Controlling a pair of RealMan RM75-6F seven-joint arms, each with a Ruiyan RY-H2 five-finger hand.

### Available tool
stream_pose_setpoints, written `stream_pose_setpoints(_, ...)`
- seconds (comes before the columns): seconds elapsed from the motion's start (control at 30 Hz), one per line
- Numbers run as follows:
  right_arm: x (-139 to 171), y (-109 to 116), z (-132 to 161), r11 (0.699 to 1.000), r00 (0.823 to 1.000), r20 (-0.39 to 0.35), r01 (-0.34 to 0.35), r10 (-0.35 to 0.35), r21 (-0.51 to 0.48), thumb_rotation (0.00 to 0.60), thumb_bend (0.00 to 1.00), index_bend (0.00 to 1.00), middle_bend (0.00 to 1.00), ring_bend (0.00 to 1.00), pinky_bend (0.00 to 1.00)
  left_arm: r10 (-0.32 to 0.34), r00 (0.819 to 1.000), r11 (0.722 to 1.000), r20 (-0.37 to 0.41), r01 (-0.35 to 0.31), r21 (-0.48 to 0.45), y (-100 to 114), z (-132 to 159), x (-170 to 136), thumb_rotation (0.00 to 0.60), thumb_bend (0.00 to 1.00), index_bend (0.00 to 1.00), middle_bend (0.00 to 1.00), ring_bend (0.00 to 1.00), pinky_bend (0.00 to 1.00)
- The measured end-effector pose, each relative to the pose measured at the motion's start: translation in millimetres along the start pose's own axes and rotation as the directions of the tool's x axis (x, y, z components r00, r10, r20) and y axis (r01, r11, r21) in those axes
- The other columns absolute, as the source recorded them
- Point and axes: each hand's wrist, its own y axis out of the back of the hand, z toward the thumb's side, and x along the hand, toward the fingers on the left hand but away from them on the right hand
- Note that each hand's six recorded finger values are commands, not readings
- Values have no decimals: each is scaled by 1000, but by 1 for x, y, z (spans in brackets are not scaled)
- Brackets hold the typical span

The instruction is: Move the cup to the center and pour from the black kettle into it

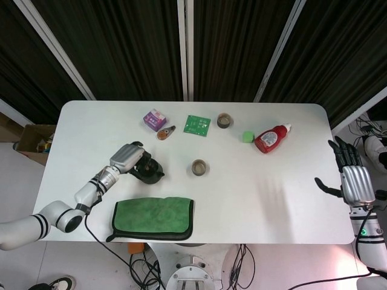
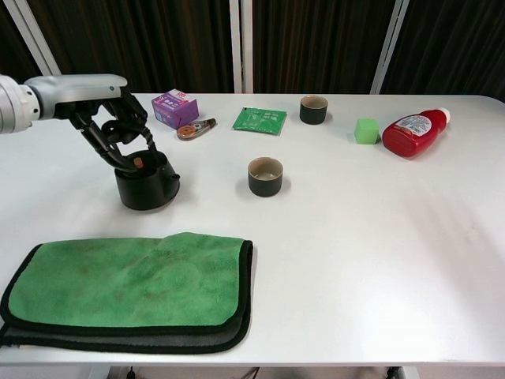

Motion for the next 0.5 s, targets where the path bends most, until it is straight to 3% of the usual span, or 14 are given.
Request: stream_pose_setpoints(0.5,-1,-1,-1,1000,1000,4,-6,6,1,600,177,0,0,0,0,24,1000,999,3,-24,24,1,-1,1,566,1,780,895,734,219)
